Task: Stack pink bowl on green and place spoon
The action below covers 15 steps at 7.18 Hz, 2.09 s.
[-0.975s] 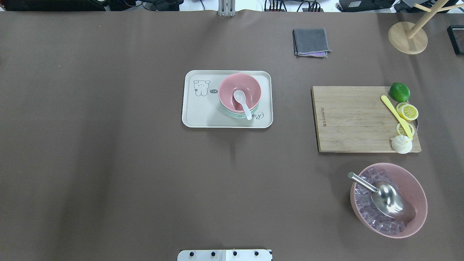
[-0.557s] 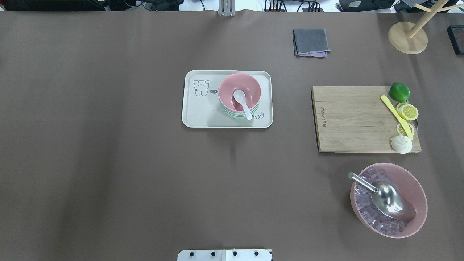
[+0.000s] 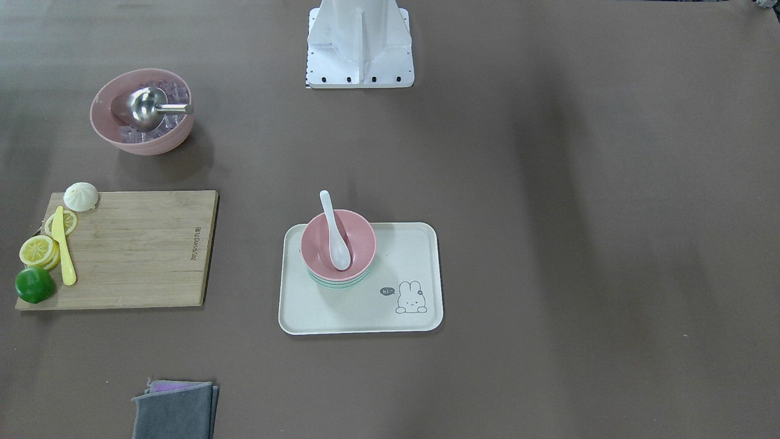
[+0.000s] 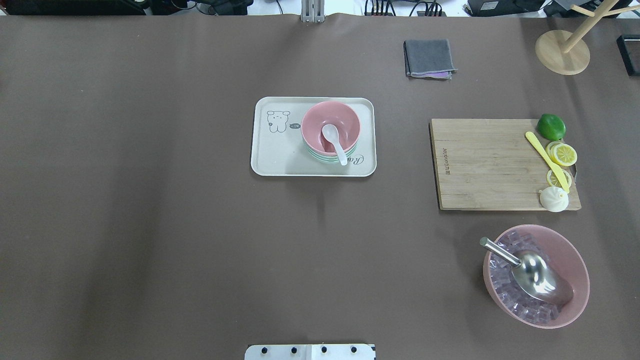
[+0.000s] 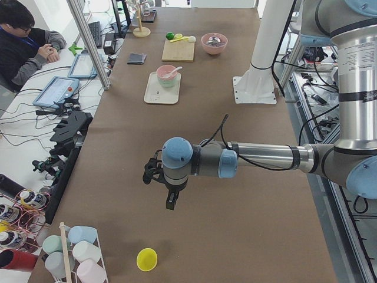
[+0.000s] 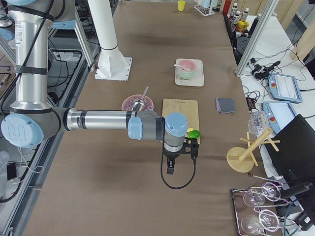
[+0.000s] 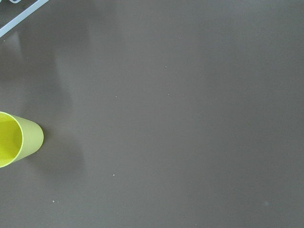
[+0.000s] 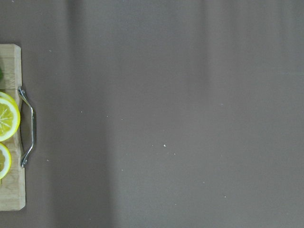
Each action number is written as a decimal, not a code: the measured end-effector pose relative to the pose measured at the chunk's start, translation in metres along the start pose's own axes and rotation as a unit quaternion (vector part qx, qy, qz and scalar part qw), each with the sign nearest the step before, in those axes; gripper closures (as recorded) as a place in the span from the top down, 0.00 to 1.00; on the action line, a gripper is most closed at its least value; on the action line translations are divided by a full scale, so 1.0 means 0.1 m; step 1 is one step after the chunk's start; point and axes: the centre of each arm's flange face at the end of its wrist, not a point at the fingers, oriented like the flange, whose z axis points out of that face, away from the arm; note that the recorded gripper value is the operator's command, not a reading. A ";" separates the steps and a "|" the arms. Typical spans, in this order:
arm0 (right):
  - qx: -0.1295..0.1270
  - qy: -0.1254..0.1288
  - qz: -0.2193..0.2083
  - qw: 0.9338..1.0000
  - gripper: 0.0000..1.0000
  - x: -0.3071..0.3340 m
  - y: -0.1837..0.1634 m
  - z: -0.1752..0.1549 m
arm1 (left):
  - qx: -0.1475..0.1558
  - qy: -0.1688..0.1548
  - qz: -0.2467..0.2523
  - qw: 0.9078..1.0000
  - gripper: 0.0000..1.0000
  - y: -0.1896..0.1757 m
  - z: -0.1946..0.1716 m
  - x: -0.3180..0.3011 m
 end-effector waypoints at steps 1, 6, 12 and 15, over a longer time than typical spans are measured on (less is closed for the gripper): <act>-0.001 0.000 0.001 1.000 1.00 0.01 0.01 0.01 | 0.000 0.000 0.000 1.000 0.99 0.00 0.00 0.00; -0.002 0.000 -0.001 1.000 1.00 0.02 0.01 0.02 | 0.001 0.000 0.001 1.000 0.99 -0.01 -0.01 0.00; -0.001 -0.001 -0.002 1.000 1.00 0.01 0.01 0.01 | 0.002 0.001 0.002 1.000 0.99 -0.04 -0.01 0.01; -0.001 -0.002 -0.003 1.000 1.00 0.00 0.01 0.01 | 0.001 0.001 0.001 1.000 0.99 -0.05 -0.01 0.00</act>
